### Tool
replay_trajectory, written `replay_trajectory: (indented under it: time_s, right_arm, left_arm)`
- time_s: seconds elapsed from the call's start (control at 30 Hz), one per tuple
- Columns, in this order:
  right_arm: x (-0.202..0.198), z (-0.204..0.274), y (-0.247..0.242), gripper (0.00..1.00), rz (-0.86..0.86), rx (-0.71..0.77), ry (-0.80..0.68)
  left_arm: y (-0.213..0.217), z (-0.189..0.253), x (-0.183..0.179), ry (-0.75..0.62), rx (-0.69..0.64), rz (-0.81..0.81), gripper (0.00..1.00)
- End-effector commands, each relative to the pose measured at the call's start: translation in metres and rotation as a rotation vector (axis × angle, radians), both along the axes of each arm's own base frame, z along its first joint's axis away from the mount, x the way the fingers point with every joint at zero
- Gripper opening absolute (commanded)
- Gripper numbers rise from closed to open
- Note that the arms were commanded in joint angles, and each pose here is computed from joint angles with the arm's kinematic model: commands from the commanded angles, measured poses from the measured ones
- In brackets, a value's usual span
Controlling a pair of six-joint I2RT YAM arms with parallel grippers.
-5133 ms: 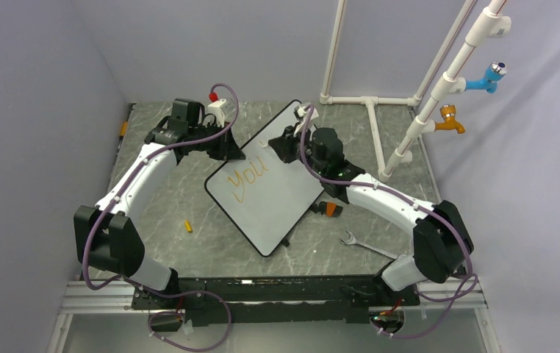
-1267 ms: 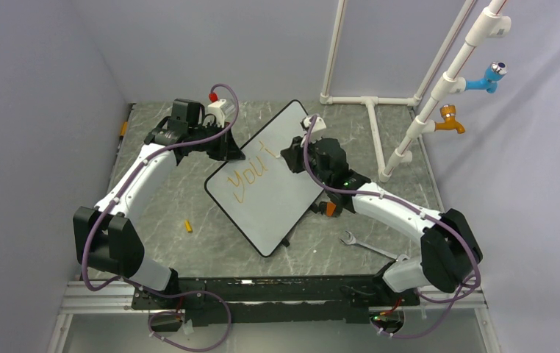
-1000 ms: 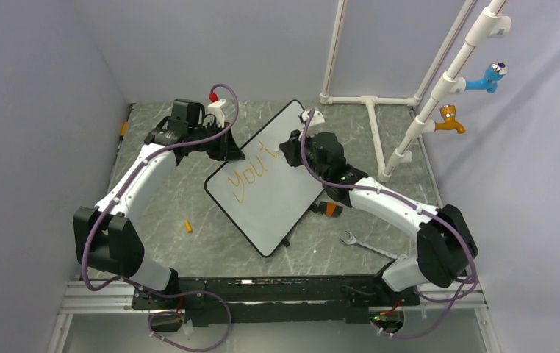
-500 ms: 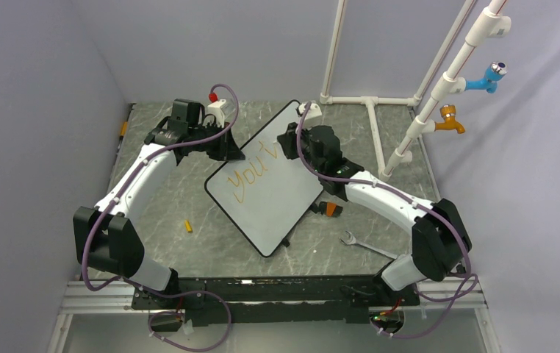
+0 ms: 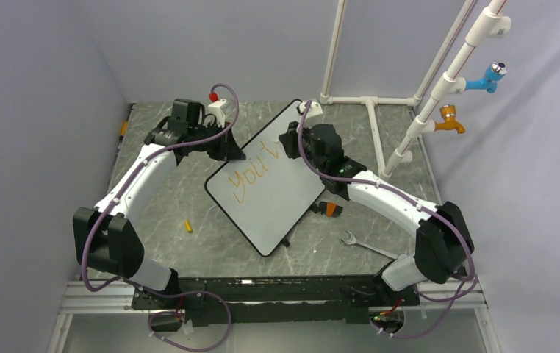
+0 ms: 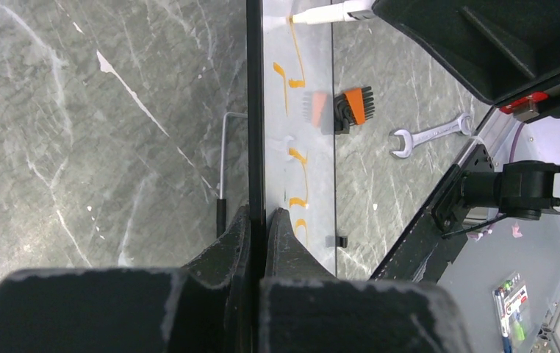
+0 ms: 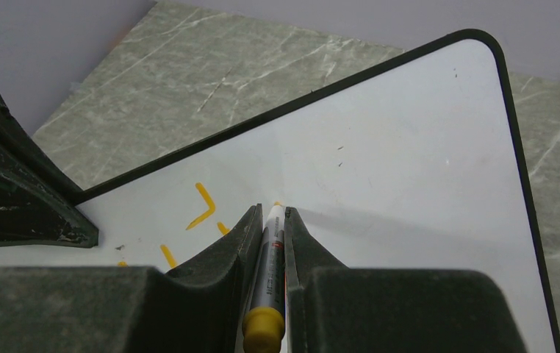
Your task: Write a sentence on the whiteboard
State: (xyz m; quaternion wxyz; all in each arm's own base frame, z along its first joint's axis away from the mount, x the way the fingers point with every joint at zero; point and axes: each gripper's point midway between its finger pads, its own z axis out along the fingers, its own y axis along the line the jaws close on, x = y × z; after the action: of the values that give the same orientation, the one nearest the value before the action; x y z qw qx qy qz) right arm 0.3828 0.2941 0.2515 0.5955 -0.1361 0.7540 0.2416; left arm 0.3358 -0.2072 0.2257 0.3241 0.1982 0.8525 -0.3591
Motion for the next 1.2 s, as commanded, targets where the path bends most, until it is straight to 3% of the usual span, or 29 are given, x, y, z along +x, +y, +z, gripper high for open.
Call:
replay_trajectory:
  time_s: [0.0,0.23,1.17]
  right_arm:
    - [-0.009,0.046,-0.014,0.00,-0.028,0.044,-0.076]
    - [-0.021,0.063,-0.029,0.00,-0.056,0.075,-0.105]
    - [0.001,0.030,-0.033,0.00,-0.071,0.101,-0.037]
  left_arm:
    - [0.012,-0.006,0.004,-0.103,0.118,-0.008,0.00]
    - [0.012,-0.006,0.005,-0.104,0.118,-0.007,0.00]
    - [0.014,-0.007,0.006,-0.099,0.131,0.010,0.00]
